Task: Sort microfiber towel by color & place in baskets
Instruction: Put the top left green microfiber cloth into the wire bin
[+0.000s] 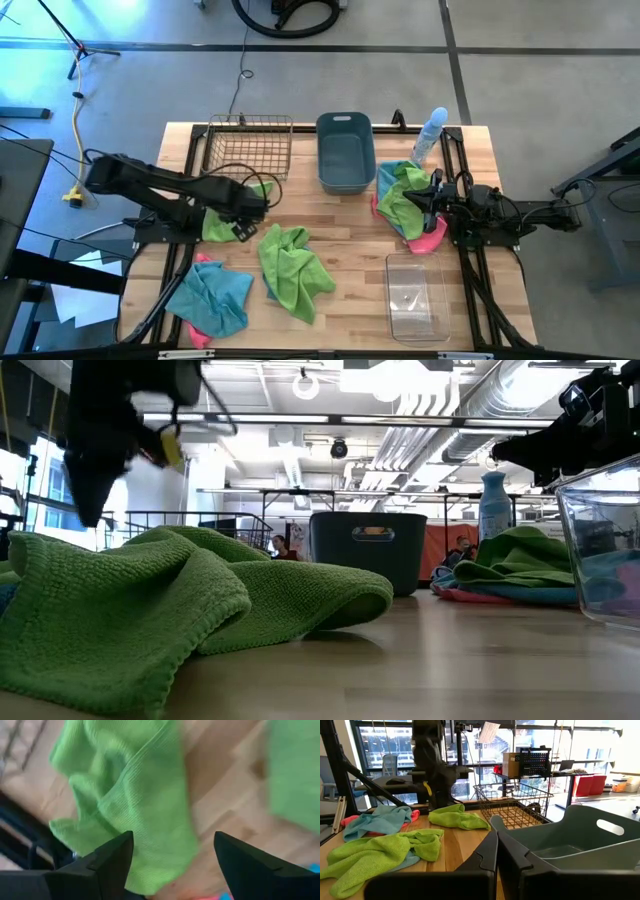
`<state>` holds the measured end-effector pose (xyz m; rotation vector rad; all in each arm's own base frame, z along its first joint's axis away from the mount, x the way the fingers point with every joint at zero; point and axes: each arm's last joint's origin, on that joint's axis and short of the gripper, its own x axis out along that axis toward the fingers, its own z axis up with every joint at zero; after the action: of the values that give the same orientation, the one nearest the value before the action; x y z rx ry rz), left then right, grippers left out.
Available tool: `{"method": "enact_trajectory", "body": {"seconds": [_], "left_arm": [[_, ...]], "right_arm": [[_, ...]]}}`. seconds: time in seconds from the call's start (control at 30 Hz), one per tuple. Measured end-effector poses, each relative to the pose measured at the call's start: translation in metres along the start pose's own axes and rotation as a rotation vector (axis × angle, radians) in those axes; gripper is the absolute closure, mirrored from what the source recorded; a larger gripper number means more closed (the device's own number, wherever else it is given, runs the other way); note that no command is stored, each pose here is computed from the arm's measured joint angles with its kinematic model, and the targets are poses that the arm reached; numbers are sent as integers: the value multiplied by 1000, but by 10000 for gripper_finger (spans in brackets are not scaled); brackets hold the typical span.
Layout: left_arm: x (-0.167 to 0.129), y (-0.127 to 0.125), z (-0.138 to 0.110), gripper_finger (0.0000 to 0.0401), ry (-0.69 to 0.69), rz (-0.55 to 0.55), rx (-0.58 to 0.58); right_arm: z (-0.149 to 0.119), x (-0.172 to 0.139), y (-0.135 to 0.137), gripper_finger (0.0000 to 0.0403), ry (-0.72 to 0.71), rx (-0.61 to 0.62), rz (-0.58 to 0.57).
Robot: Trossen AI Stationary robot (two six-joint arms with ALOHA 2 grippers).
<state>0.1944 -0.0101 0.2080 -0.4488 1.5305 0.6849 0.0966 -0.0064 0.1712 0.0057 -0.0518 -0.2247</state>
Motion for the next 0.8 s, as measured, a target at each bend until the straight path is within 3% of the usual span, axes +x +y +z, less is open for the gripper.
{"method": "enact_trajectory", "body": {"seconds": [0.3,0.63,0.73,0.8], "left_arm": [[36,4,-4,130,-10,-10,-132],[68,5,-5,130,-11,3,-165],[69,3,-3,149,-22,-8,-151],[69,2,-3,184,-21,-16,-146]], "right_arm": [[0,0,0,402,1,0,0],[0,0,0,402,0,0,0],[0,0,0,402,1,0,0],[0,0,0,402,0,0,0]]}}
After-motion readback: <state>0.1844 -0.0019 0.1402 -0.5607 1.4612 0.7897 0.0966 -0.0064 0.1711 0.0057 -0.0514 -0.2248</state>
